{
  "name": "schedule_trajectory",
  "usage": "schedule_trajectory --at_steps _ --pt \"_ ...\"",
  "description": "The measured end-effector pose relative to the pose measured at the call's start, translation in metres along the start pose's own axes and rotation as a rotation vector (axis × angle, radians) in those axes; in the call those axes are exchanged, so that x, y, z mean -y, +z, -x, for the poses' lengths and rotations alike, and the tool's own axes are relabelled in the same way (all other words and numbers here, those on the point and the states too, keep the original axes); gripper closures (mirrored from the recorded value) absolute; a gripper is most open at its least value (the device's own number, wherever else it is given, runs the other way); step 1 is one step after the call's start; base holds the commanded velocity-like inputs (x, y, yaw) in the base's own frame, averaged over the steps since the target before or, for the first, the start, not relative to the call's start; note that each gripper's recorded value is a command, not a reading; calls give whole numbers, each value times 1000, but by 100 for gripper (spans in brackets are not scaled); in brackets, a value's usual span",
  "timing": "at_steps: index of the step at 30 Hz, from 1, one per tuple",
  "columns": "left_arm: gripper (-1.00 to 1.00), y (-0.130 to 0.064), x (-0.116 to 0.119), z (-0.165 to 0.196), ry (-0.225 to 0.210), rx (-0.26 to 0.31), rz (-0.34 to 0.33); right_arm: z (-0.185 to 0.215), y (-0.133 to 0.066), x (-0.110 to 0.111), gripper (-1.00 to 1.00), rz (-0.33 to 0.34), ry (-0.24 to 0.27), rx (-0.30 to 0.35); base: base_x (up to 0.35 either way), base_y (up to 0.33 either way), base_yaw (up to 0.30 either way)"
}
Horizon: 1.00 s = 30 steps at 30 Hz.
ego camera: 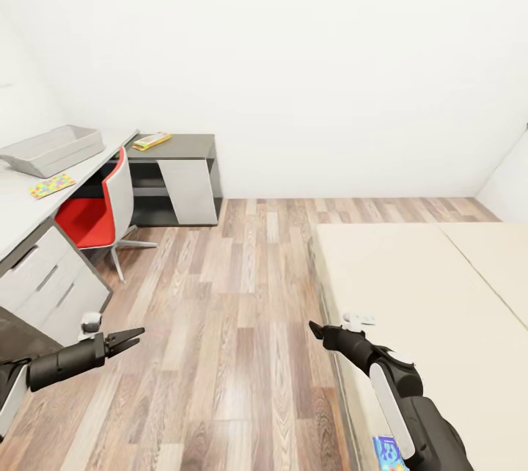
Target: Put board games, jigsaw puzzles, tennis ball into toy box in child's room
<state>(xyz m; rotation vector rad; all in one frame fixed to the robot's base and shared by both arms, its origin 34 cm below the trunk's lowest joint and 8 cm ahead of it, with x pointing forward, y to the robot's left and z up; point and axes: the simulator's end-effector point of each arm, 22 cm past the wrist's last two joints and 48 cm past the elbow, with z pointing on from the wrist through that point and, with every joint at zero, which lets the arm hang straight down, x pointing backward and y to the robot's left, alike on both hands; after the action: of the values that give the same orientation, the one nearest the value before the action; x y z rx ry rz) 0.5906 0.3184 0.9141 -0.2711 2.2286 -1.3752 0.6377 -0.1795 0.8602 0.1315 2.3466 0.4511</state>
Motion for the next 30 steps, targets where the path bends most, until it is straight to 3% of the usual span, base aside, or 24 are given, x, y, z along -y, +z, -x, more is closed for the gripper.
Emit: schedule_trajectory --at_steps 16,30 --pt "-100 -1 5 3 15 7 -4 4 -3 -1 -100 2 -1 6 140 230 -221" --pt "-100 -3 10 6 25 13 -10 9 -6 -4 -100 7 -5 17 15 243 -247"
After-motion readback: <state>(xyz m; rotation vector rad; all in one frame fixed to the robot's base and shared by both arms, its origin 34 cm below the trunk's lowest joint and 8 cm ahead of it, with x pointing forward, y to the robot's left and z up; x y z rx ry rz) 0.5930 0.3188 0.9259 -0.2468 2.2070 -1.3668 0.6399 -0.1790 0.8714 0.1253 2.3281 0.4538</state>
